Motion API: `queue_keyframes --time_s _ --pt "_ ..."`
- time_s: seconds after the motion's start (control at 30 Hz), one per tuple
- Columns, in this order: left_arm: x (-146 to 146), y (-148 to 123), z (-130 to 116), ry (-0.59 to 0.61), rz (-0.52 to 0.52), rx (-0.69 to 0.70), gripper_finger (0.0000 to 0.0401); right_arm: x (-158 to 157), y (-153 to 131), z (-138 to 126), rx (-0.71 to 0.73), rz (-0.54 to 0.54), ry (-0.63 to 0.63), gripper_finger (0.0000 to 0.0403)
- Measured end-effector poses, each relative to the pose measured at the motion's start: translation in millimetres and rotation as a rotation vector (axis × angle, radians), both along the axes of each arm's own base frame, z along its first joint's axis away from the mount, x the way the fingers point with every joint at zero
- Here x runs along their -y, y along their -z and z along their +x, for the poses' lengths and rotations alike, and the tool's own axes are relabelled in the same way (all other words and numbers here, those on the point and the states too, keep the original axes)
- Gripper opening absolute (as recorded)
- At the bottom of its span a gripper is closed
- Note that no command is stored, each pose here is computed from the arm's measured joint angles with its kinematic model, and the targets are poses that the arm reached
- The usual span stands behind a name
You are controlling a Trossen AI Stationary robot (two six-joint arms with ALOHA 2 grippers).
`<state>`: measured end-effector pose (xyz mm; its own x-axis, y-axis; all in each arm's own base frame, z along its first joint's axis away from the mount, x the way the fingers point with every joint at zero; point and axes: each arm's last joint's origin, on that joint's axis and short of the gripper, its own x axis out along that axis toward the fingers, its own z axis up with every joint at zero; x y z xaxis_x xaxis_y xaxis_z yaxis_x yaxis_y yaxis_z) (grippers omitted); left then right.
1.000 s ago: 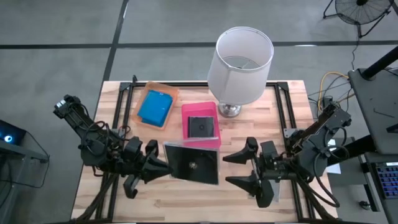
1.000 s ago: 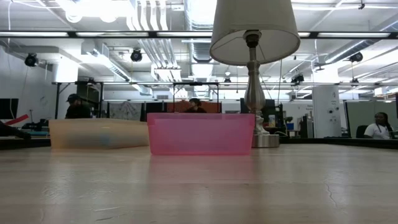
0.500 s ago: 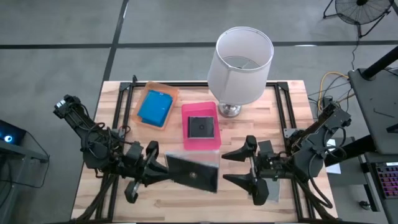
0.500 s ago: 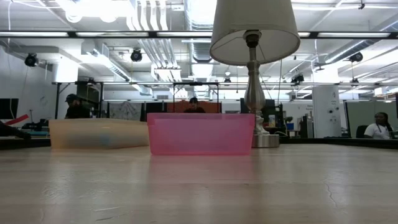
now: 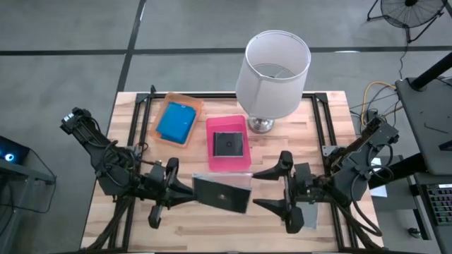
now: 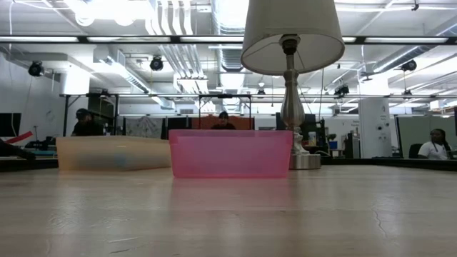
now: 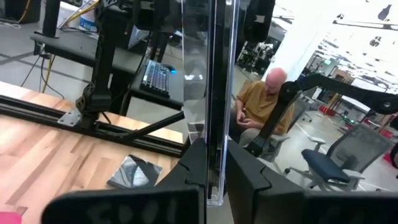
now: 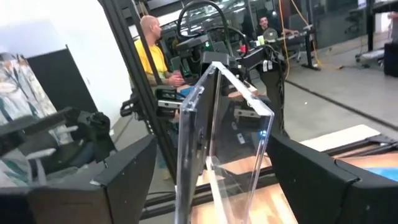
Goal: Pick & place jewel cases by type
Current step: Put the left black cd case into the pink bin
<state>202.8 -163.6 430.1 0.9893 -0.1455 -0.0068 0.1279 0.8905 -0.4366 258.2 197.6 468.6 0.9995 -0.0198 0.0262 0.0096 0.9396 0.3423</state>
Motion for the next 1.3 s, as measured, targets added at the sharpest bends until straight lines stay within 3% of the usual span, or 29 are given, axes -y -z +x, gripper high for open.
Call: queue_keyframes --time_s 0.33,0.8,1.17,1.3 --pt "-2.1 -4.5 -1.8 -0.014 0.014 -0.001 0.0007 0.1 0.5 0.1 -0.005 -0.048 0.003 0.0302" --pt "-3.6 -7.7 -3.4 -0.016 0.0 0.006 0.0007 3.6 3.7 3.0 -0.029 0.105 0.005 0.034" --pt "-4.5 -7.7 -3.4 -0.043 0.0 0.006 0.0007 4.1 4.7 3.8 -0.038 0.077 -0.011 0.0362" --pt "-5.0 -6.3 -3.4 -0.061 0.013 -0.005 0.0007 4.1 6.6 6.5 -0.044 0.018 -0.003 0.0361"
